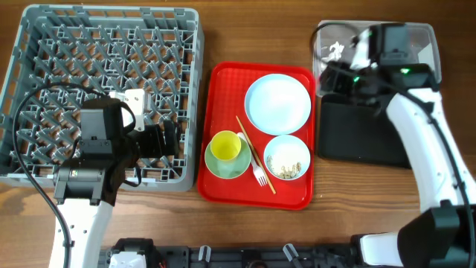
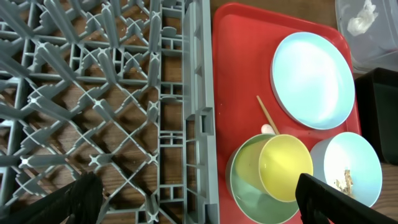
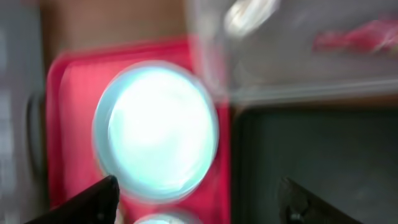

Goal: Sort waste into correct bins and load items into the dishwasher rack
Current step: 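Move the wrapper with the right gripper and drop it in the clear bin, then grasp the rim of the light-blue rice bowl with the right gripper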

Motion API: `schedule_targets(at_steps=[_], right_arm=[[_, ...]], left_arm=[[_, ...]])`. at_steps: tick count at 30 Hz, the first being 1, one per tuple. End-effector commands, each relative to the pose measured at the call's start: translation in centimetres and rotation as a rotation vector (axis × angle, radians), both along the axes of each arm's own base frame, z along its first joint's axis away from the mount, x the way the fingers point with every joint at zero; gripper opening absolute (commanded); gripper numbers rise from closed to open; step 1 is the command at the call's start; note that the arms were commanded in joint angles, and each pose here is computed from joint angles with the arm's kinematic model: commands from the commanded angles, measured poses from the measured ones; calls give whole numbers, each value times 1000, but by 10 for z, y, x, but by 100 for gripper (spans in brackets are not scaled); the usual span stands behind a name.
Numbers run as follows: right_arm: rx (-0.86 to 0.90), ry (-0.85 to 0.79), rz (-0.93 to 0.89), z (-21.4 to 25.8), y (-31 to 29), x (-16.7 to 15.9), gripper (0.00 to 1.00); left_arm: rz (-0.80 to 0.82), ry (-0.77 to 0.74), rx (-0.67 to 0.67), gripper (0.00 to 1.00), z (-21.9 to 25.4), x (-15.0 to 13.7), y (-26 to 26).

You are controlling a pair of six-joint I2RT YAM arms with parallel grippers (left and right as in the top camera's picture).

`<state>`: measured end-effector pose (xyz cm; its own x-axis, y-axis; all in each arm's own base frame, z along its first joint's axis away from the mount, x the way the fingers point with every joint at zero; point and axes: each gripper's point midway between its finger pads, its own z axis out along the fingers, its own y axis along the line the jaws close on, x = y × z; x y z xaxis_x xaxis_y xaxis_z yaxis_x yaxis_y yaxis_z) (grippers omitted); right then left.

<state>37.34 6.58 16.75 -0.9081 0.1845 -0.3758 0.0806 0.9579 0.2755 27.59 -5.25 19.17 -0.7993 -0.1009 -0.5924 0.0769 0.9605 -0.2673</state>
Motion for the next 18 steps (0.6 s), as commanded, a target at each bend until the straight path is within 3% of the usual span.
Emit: schedule_targets(at_steps=[1,7,18], right_arm=[[17,71,132,-6,37,-29,79],[-53,201,153,-48,73,-70,78],[-97,228,163,-102,114,-95,65]], left_arm=[[4,-18,-8,100,8,3,-1],[4,-17,-8,100,8,3,-1],[4,-10,-7,100,7,1,-1]])
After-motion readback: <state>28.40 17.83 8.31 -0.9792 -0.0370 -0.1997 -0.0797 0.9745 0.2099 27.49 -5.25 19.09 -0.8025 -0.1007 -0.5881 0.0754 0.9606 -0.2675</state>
